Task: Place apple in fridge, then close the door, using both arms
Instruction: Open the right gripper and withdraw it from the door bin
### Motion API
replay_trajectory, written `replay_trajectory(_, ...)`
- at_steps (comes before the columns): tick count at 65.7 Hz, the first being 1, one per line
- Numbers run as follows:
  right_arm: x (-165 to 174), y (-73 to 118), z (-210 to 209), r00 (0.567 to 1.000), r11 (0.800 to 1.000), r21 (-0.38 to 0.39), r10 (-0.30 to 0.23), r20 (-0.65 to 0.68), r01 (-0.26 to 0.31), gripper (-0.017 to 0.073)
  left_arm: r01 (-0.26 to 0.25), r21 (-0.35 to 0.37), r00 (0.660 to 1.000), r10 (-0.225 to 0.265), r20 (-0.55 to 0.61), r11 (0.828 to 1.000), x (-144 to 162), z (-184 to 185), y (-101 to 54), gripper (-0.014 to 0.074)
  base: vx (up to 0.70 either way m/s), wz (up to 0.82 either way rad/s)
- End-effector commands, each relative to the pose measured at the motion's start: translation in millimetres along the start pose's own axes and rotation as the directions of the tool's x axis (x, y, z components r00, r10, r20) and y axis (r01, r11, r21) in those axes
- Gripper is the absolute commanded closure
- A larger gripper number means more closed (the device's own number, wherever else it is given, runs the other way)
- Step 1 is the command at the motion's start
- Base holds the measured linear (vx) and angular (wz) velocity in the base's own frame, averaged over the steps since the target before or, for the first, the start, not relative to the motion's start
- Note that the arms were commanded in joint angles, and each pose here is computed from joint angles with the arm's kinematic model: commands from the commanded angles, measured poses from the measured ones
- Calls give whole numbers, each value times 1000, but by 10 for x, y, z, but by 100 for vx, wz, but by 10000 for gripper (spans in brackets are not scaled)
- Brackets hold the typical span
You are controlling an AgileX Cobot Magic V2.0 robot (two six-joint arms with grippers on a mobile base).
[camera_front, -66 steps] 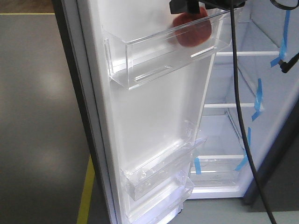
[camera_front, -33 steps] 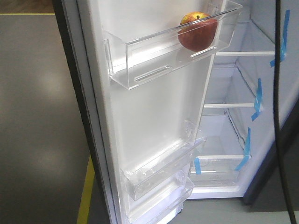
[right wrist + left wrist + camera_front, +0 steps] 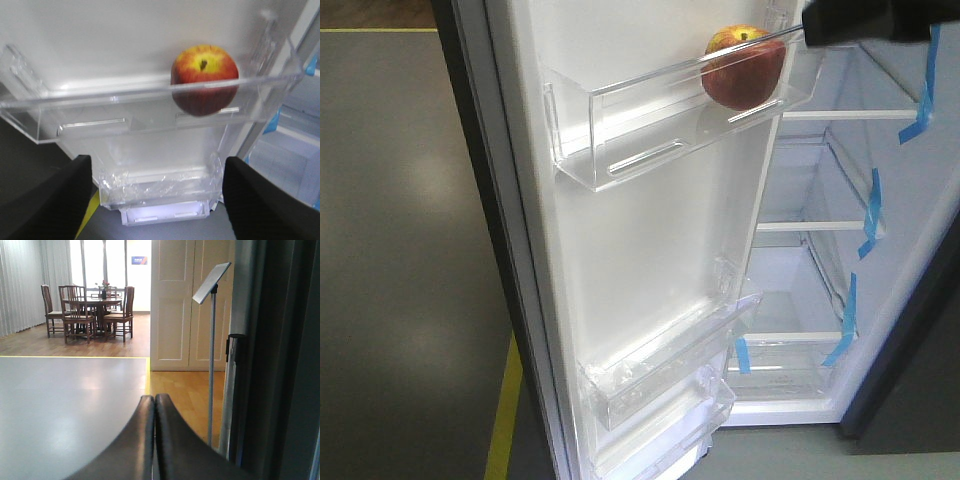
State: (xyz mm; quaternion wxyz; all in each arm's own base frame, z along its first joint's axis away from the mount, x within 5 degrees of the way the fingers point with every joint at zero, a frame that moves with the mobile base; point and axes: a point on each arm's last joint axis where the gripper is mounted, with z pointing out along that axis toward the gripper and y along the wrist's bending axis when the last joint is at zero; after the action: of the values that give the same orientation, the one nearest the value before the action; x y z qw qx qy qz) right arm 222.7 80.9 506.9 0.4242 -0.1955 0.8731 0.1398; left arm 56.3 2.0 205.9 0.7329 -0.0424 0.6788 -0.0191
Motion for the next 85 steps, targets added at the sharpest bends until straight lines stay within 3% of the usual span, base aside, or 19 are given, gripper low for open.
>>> replay_trajectory(1, 107, 31, -208, 988, 1000, 26, -3, 152, -1, 45, 11, 9, 998, -12, 59, 1000, 26, -7, 2, 599, 0, 0)
replay_trajectory(53, 2284, 207, -426, 990, 998, 54, 17, 142, -24, 45, 11, 9, 998, -12, 59, 1000, 26, -7, 2, 599, 0, 0)
replay_trajectory(70, 2733, 252, -455, 988, 999, 48, 17, 156, -24, 45, 11, 9, 998, -12, 59, 1000, 26, -7, 2, 599, 0, 0)
replay_trajectory(85, 2884, 308, -515, 991, 1000, 15, 11, 133, -13, 45, 11, 9, 998, -12, 59, 1000, 26, -7, 2, 599, 0, 0)
